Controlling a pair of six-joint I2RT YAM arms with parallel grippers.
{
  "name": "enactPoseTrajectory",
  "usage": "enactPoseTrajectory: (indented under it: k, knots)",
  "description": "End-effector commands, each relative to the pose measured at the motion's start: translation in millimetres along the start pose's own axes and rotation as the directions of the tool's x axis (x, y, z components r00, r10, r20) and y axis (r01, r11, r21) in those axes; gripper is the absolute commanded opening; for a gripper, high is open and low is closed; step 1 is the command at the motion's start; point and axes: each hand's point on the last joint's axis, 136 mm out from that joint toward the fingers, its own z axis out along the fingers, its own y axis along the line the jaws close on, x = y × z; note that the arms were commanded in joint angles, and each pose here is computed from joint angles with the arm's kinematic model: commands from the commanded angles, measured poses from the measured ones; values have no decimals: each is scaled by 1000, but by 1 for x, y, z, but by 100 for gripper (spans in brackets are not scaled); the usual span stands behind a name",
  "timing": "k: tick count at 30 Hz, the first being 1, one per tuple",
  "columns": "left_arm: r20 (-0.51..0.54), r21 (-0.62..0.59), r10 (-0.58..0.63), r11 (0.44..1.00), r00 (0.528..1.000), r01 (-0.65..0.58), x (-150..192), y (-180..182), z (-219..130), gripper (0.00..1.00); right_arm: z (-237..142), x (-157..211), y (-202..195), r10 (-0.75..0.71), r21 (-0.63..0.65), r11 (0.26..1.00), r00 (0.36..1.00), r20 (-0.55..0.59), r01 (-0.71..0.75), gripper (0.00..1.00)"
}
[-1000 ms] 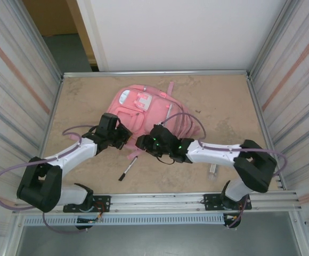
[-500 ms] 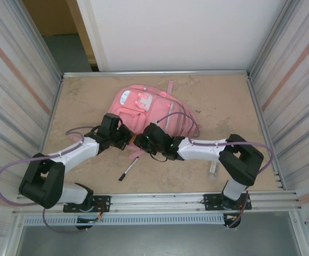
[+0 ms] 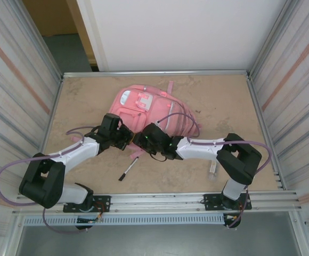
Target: Pack the student bag
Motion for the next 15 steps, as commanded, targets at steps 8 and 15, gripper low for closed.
enactPoseTrajectory:
  k: [8,15]
  knots:
    - [-59,38,21,999,998,-19,12,-8,-5,0,-16,1,-17,-111,100,989,993,43,106,45]
    - [-66,45,19,999,998,-16,15,-9,-6,0,-19,-4,-14,-107,60,993,992,59,104,42]
